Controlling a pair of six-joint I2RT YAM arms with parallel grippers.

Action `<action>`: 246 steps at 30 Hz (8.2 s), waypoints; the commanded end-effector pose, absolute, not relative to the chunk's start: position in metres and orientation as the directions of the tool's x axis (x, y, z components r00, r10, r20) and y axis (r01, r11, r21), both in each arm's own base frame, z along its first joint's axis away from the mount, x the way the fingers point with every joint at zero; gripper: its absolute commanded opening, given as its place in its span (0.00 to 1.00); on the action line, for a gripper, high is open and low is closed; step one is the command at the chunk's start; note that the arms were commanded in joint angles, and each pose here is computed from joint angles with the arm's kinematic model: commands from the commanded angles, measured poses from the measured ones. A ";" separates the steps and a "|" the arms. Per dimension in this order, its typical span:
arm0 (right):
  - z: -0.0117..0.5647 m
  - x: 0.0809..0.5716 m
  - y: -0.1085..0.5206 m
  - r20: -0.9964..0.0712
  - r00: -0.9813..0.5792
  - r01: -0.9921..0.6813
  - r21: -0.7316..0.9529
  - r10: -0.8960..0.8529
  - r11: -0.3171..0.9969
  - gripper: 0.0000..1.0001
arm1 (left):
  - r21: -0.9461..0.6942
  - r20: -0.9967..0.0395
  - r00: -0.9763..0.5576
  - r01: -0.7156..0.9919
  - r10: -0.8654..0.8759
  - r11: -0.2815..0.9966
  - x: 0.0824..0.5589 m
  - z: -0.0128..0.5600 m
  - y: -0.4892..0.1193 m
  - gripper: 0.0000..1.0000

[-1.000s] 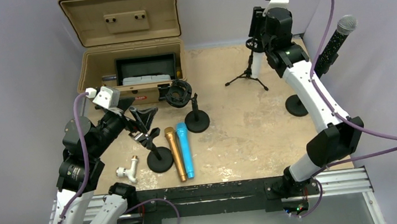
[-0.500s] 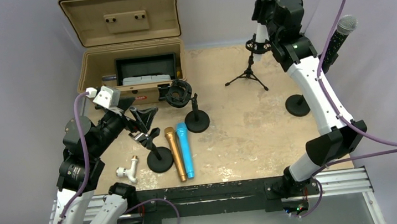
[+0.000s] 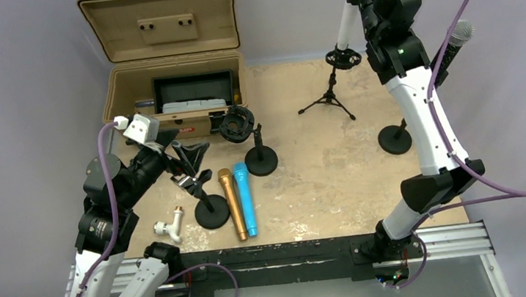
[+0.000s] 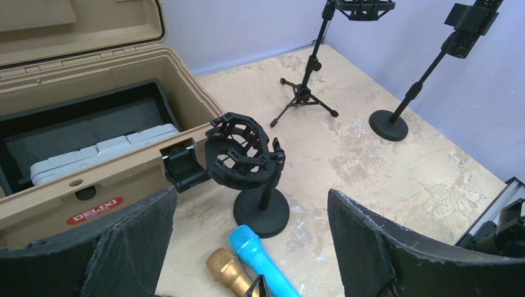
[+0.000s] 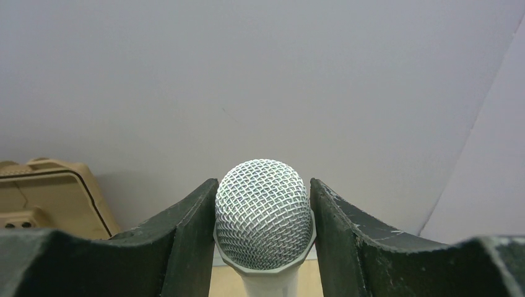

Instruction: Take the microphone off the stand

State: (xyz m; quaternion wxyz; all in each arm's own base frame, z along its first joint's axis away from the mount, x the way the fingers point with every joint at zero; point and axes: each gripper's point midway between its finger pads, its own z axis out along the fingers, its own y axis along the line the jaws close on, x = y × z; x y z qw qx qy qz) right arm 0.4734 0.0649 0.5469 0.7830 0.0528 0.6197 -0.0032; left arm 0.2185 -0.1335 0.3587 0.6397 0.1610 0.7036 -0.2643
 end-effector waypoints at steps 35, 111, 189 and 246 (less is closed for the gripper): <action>0.249 0.211 0.332 -0.674 -0.678 -0.559 0.732 0.293 0.389 0.00 | -0.167 -0.986 -0.088 0.589 -0.143 0.790 0.214 0.377 -0.136 0.89; 0.226 0.371 0.101 -0.857 -0.120 0.088 0.494 0.501 0.865 0.58 | -0.171 -0.985 -0.090 0.603 -0.146 0.780 0.213 0.377 -0.139 0.89; 0.355 0.404 0.077 -0.443 0.314 0.342 0.878 0.840 0.335 0.44 | -0.198 -0.978 -0.084 0.679 -0.193 0.707 0.195 0.390 -0.151 0.89; 0.447 0.392 0.217 -0.285 -0.250 -0.337 0.922 0.925 0.193 0.00 | -0.199 -0.978 -0.094 0.671 -0.184 0.714 0.199 0.386 -0.151 0.89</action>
